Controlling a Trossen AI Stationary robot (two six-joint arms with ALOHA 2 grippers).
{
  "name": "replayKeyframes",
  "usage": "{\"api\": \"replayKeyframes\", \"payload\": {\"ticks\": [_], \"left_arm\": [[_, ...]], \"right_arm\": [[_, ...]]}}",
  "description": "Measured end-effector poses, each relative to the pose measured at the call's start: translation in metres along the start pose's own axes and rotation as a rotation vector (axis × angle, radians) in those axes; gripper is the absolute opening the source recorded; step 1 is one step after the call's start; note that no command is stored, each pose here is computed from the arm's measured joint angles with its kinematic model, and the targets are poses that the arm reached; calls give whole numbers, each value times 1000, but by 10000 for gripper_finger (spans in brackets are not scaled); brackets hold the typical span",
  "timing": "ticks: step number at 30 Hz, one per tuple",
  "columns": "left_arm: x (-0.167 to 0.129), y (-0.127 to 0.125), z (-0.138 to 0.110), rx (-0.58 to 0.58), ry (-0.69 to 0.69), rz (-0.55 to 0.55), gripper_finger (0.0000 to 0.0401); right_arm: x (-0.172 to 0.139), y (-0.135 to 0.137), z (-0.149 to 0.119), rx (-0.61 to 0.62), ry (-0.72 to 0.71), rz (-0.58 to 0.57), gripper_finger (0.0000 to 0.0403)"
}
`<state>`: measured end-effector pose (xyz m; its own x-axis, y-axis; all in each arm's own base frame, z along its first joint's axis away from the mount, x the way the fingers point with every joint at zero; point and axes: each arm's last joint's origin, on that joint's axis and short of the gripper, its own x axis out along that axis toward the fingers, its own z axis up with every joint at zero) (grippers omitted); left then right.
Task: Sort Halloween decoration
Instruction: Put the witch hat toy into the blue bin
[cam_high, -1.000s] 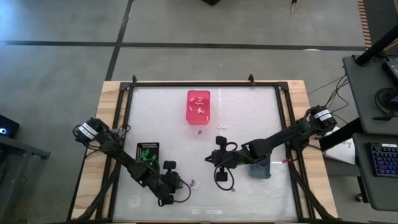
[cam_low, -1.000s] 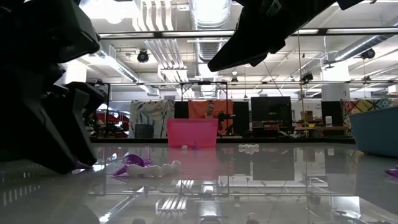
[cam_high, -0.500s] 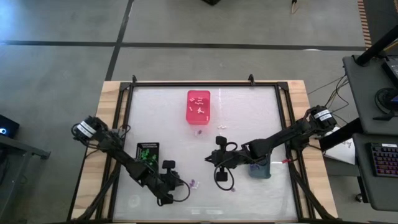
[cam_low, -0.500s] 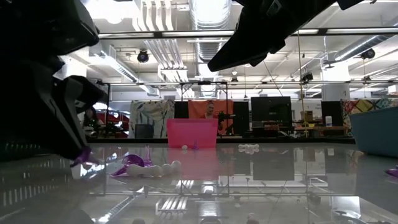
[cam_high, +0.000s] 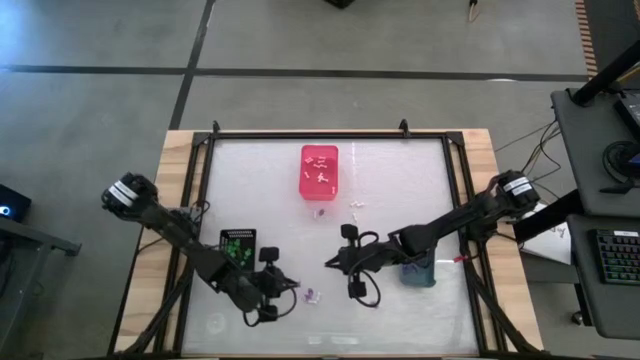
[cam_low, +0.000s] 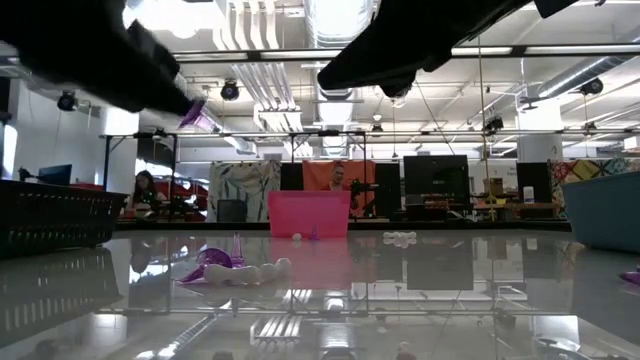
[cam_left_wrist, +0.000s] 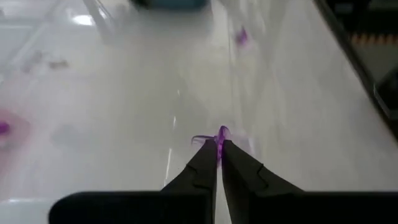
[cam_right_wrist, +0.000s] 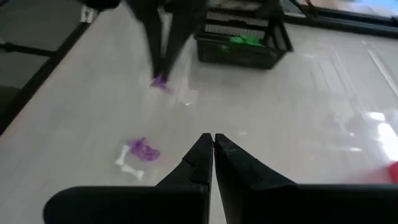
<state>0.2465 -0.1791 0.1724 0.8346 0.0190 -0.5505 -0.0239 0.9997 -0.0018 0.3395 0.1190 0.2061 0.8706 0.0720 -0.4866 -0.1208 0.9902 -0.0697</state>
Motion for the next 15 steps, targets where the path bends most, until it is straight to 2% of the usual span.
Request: {"api": "replayKeyframes", "payload": {"ticks": [8, 15], "left_arm": [[-9, 5, 24, -50, -149, 0, 0], [-7, 9, 30, -85, -185, 1, 0]], "right_arm": [[13, 8, -1, -145, -59, 21, 21], [21, 10, 11, -209, -55, 0, 104]]}}
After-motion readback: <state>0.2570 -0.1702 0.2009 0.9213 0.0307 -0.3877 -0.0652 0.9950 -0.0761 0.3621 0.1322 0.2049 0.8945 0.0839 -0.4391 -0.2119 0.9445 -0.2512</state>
